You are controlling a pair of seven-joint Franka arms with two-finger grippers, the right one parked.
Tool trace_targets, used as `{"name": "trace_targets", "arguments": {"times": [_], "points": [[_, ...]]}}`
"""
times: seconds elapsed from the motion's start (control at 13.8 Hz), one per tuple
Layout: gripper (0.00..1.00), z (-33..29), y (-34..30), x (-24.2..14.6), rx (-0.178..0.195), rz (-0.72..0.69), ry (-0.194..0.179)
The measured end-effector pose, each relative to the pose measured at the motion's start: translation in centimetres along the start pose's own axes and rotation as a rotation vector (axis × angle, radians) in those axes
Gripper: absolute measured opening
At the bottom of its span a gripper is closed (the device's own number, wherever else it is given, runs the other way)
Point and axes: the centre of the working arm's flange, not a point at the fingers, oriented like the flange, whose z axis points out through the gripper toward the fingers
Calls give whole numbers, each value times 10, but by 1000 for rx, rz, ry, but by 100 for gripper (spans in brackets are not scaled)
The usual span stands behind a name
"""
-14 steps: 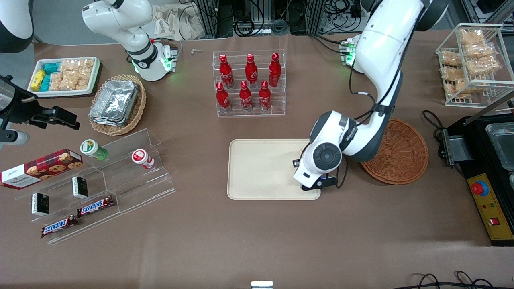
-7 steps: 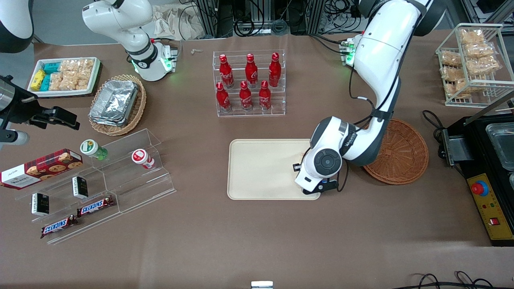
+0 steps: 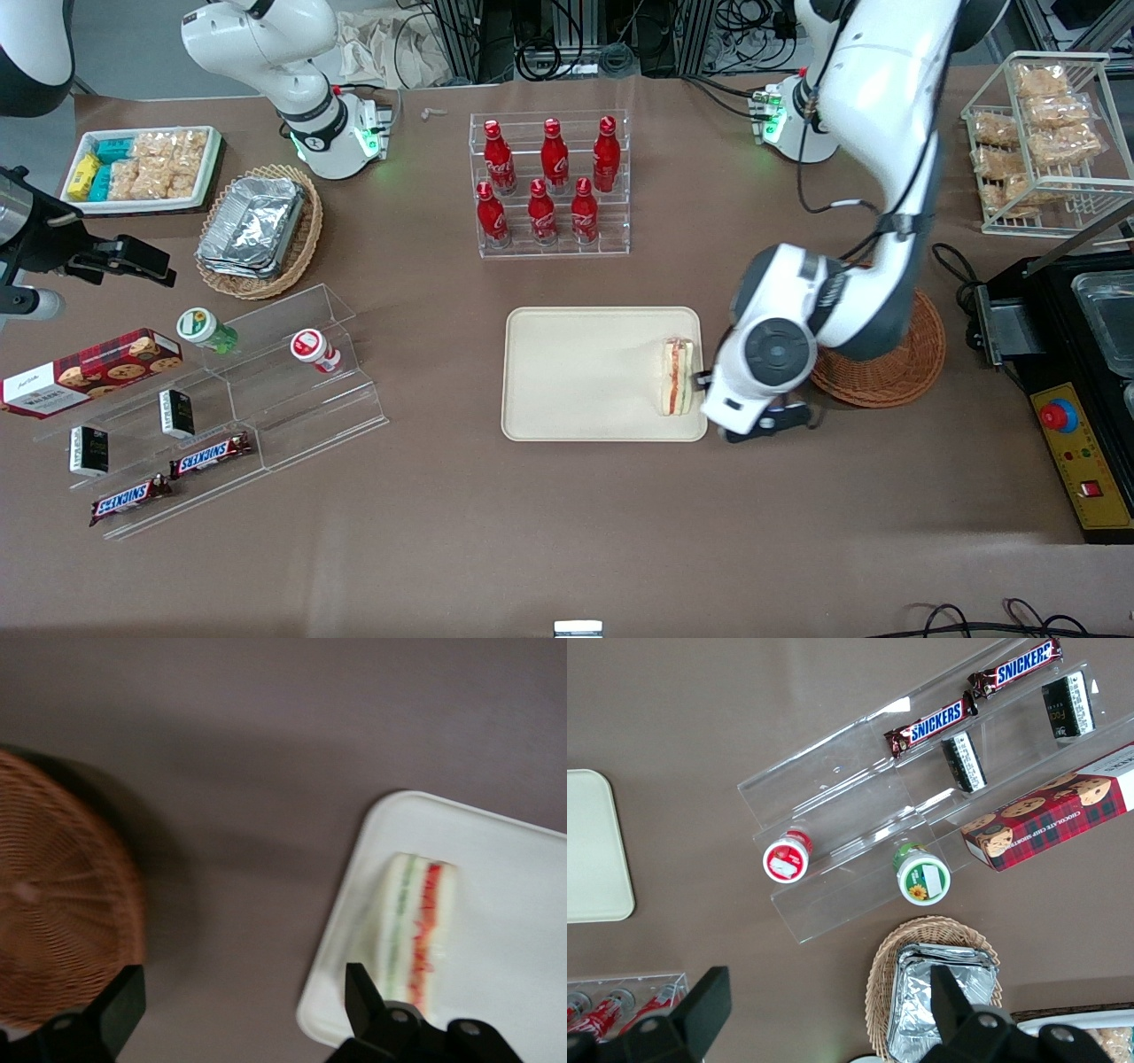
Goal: Place sandwich from basket to tray
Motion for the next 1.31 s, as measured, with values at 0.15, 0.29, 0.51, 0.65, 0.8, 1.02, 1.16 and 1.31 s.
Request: {"name": "trace_targets", "arguments": {"times": [0.15,0.29,0.51,0.65,0.8,1.02,1.16,1.31], "points": [[100,-26,-52,19,0,23,-1],[100,-50,-117,41,-20,58,8],[100,-82,-217,65,-62,110,46],[100,-96,-253,67,-73,145,62],[100,-111,-264,59,-75,168,63],[100,-141,-269,43,-85,178,102],[100,-167,-271,34,-95,188,146],[100,-196,-277,24,-97,190,158]]}}
